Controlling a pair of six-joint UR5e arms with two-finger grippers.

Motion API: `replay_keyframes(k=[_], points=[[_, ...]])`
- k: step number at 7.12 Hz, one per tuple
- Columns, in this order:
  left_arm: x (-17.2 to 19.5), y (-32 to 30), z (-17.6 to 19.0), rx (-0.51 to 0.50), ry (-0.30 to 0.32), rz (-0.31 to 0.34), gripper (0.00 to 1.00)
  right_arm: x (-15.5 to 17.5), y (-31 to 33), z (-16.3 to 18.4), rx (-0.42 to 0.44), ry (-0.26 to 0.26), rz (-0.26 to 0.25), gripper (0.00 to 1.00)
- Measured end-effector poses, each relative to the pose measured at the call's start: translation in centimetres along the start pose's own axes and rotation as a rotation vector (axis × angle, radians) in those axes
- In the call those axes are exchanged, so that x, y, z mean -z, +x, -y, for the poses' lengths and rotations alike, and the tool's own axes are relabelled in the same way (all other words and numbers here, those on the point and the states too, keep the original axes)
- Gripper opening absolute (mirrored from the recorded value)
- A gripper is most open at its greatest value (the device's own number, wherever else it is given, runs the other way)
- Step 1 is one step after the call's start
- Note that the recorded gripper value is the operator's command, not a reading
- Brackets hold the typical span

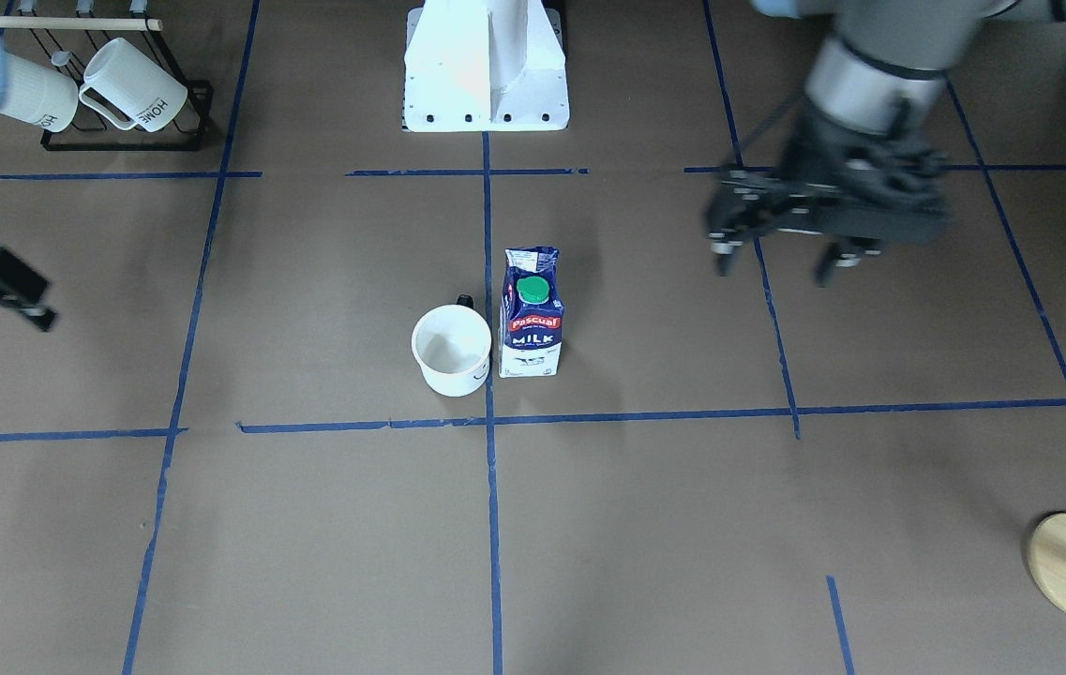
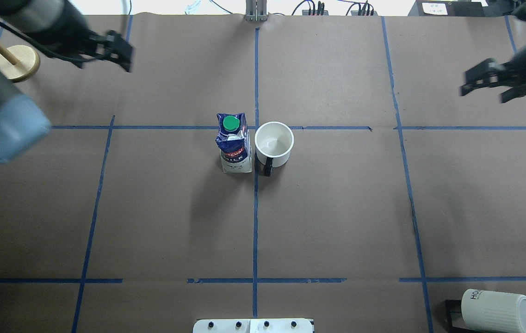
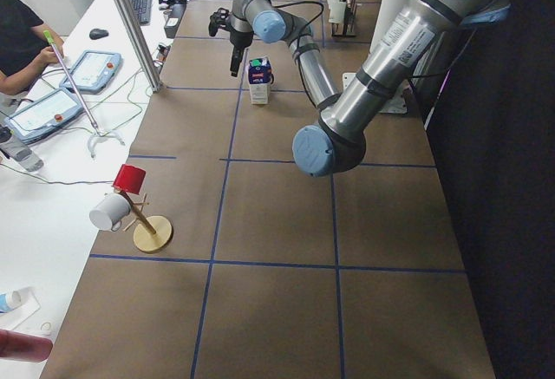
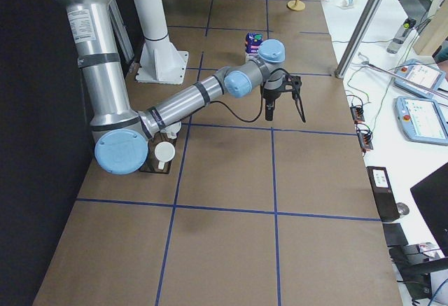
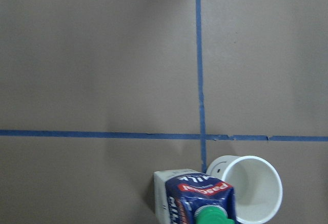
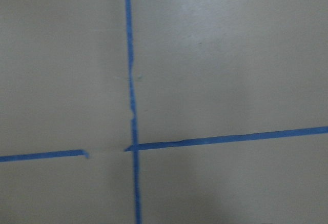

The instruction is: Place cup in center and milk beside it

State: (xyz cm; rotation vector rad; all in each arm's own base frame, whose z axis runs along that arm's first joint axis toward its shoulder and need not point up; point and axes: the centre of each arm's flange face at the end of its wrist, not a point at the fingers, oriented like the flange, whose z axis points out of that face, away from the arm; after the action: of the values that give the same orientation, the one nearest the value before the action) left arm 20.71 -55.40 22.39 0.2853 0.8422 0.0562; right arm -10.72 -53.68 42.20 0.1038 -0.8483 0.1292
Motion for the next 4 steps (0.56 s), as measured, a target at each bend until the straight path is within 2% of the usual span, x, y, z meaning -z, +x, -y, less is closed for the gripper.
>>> replay_keyframes(k=[2,3,4], points=[[0.7,-20.3,-0.5,-0.128,-0.081,0.042,1.0,4.5,12.4,-0.1,0.102,-0.045,-0.049,1.0],[0.8,-29.9,-1.0,-0.172,-0.116,0.059,1.0,5.3,16.8,-1.0,0.135,-0.072,-0.056,1.0],[0.8,-37.0,-1.8,-0.194,-0.146,0.066,1.0,5.1,19.6,-1.5,0.156,-0.095,-0.053,1.0]])
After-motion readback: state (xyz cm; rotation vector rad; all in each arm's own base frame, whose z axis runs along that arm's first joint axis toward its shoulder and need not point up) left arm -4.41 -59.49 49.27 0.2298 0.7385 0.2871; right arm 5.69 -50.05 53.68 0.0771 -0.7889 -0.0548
